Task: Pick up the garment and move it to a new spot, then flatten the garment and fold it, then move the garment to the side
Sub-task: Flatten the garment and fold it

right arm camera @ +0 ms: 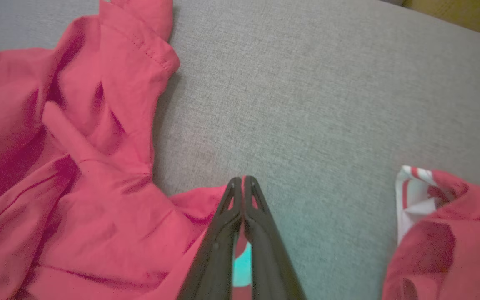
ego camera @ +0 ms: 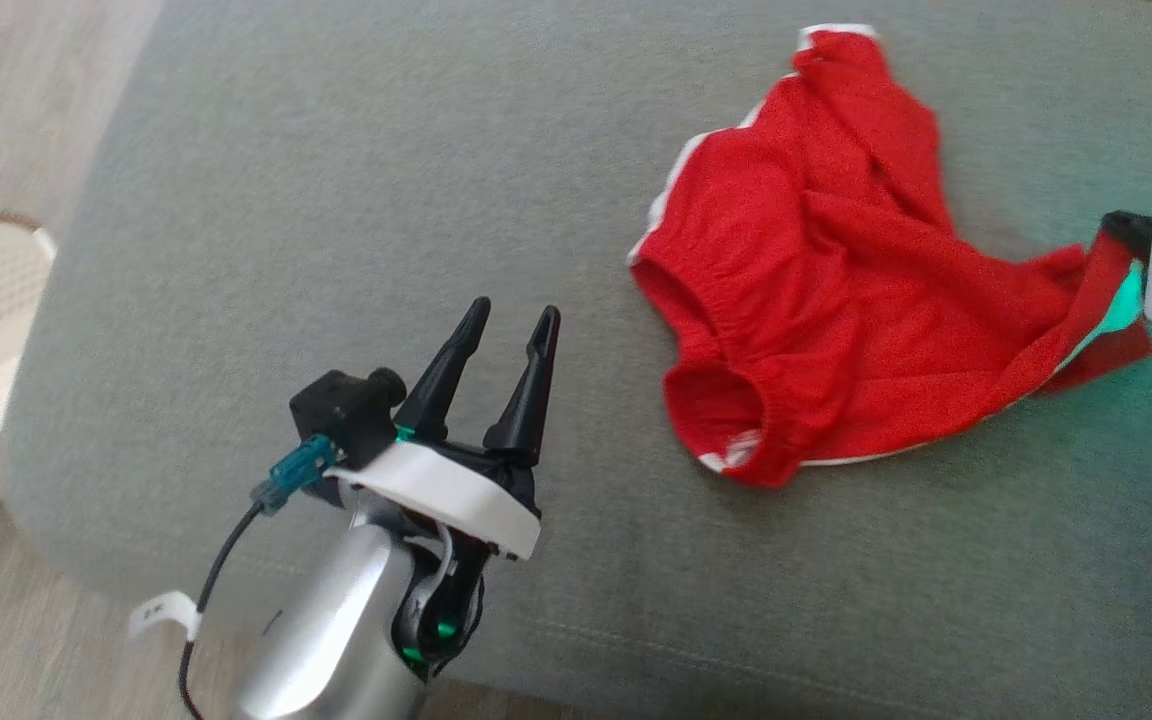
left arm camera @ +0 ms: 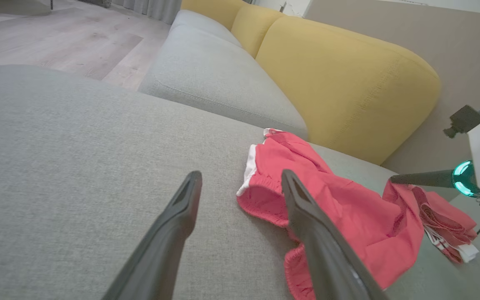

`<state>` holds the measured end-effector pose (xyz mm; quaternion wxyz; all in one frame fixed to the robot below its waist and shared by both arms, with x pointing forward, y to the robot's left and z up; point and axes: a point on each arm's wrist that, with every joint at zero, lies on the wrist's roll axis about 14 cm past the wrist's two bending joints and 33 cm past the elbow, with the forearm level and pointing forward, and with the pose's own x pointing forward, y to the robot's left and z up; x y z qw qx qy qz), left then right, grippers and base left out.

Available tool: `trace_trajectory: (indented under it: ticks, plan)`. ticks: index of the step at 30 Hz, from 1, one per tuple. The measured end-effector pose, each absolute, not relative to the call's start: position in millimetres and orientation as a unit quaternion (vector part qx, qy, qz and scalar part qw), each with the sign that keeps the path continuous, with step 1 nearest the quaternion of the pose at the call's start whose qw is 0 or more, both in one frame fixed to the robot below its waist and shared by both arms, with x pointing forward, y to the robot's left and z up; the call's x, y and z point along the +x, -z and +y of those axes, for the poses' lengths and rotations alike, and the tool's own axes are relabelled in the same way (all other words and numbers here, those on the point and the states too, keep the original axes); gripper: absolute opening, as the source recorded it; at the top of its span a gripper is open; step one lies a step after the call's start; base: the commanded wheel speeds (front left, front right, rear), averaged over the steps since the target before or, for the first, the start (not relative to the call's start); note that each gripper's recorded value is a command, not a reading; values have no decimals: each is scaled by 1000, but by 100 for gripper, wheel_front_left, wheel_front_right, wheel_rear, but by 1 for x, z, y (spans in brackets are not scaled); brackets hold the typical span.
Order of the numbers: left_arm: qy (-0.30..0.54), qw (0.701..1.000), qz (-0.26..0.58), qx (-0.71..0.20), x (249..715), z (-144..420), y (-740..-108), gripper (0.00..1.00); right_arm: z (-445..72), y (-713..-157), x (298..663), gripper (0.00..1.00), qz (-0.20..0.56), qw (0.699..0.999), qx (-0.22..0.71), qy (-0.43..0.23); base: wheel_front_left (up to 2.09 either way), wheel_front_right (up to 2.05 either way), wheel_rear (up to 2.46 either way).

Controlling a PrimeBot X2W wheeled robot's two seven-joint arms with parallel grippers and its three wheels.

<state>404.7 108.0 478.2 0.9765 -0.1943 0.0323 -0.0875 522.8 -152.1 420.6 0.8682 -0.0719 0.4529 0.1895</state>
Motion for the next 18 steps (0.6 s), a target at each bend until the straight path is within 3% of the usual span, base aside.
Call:
trace_trajectory:
  ticks: [8,9,10,18]
  plan:
    - [58,979,45,-193,403,125,-468,100,-138,-380,543,0,480,853,-107,-177,0,0,0]
    - [57,978,45,-193,403,125,-468,100,-137,-377,543,41,479,853,-108,-176,0,0,0]
    - [55,978,46,-194,404,126,-467,100,-138,-375,545,100,477,855,-107,-174,0,0,0]
    - [82,977,34,-193,411,110,-477,100,-154,-394,550,100,416,893,-84,-150,0,0,0]
